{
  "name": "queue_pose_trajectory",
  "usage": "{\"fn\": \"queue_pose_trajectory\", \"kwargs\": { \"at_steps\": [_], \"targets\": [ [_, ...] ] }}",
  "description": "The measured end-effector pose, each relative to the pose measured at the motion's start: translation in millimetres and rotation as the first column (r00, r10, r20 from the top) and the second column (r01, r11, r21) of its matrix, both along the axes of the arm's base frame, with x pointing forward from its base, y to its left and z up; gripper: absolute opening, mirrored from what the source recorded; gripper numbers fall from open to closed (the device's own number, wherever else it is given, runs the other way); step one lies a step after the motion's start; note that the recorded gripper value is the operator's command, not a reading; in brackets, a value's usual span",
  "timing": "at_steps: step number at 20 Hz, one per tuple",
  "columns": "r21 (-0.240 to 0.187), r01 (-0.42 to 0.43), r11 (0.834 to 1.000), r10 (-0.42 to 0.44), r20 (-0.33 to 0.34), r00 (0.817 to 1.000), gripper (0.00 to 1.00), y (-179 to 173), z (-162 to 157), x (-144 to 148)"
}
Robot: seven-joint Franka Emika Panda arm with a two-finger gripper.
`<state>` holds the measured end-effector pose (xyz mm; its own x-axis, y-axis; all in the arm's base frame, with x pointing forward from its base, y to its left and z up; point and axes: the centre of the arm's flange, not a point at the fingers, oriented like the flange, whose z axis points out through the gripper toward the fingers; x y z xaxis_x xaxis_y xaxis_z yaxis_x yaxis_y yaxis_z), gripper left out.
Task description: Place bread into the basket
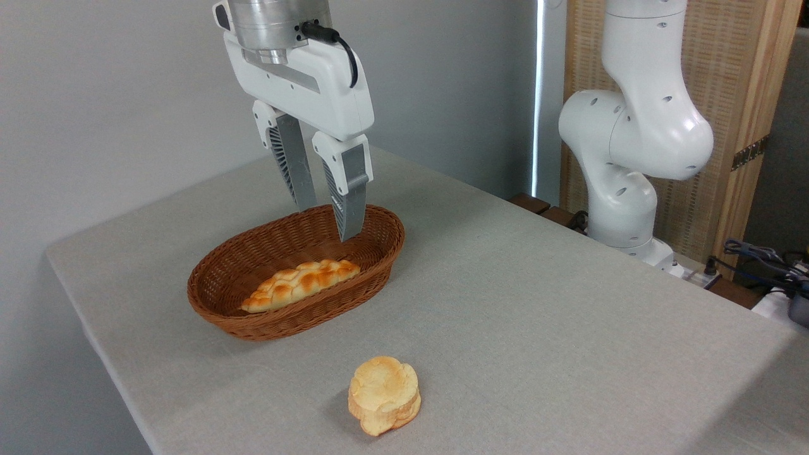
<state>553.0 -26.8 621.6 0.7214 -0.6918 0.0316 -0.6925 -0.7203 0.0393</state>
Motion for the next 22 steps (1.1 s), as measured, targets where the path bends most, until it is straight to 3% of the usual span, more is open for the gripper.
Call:
{"fn": "queue_pose_trajectory", "kwargs": {
  "at_steps": [16, 22],
  "targets": [
    [0.000, -0.014, 1.000, 0.014, 0.004, 1.000, 1.00, 12.0, -2.2, 1.9],
    [-0.001, -0.020, 1.000, 0.020, 0.076, 0.997, 1.00, 14.0, -44.6, 13.1]
  ]
}}
